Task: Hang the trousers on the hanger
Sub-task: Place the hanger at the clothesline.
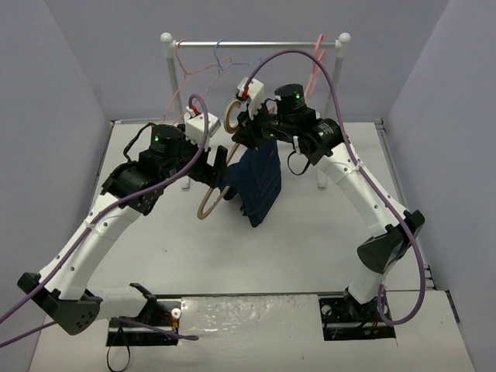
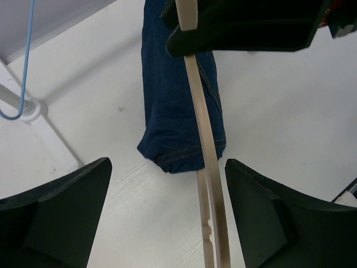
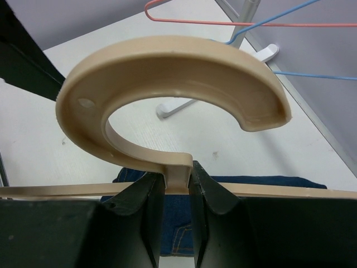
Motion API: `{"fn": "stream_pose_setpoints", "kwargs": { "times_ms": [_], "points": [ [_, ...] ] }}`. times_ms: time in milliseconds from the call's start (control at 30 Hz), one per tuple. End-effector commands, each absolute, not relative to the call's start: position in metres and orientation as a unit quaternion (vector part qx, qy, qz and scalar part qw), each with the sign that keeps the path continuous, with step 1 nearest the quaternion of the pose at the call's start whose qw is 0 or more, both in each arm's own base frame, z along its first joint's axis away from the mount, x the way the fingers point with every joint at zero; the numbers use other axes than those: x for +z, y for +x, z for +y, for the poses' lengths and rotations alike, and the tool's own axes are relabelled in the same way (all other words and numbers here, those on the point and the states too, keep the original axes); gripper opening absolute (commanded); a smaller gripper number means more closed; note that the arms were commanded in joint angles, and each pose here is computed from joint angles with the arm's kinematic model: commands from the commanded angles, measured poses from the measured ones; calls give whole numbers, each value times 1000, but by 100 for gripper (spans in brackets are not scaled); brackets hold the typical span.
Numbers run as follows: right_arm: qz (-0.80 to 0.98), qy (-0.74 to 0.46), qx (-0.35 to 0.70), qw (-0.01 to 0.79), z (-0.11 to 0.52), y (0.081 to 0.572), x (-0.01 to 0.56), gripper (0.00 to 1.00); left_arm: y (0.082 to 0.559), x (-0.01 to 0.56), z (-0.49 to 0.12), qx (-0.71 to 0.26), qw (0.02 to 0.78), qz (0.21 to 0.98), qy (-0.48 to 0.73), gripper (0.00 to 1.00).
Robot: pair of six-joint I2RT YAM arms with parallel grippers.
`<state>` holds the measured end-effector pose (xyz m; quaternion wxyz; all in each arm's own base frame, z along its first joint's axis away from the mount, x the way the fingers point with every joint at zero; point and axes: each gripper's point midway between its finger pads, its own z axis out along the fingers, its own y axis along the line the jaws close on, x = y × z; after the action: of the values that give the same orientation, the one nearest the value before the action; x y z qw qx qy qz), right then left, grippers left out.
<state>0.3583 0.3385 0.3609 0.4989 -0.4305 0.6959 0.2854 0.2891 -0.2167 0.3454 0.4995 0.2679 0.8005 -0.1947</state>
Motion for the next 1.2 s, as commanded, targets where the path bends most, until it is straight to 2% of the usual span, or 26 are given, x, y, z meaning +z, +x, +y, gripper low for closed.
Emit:
{"fn": "stream_pose_setpoints", "kwargs": {
  "times_ms": [0, 133, 300, 533, 667, 833, 867, 933, 1033, 1067, 1167],
  "points": [
    [617, -428, 301, 587, 339, 354, 439, 0, 300, 365, -237, -227, 538, 768, 263, 78],
    [617, -428, 303, 587, 338, 354, 440, 0, 293, 376, -245, -242, 545, 756, 268, 77],
    [618, -425, 301, 589, 339, 356, 440, 0, 298, 354, -251, -243, 527, 767, 272, 66],
    [621, -418, 302, 590, 336, 359, 443, 0, 301, 354, -260, -253, 530, 759, 281, 36],
    [622, -417, 302, 590, 336, 360, 441, 0, 307, 359, -257, -242, 543, 755, 278, 0],
    [628, -407, 290, 597, 328, 359, 443, 3, 311, 380, -253, -235, 572, 740, 264, 0],
    [630, -402, 284, 601, 324, 359, 445, 11, 312, 386, -251, -234, 580, 736, 259, 0],
    [628, -395, 278, 610, 318, 354, 453, 37, 314, 395, -249, -234, 596, 727, 247, 0],
    [632, -372, 263, 626, 302, 348, 465, 63, 317, 406, -246, -230, 611, 720, 235, 0],
    [634, -363, 257, 633, 295, 345, 470, 71, 317, 412, -244, -228, 617, 717, 232, 0],
    [643, -333, 231, 650, 269, 334, 476, 81, 321, 428, -243, -225, 634, 706, 223, 0]
  ]
}}
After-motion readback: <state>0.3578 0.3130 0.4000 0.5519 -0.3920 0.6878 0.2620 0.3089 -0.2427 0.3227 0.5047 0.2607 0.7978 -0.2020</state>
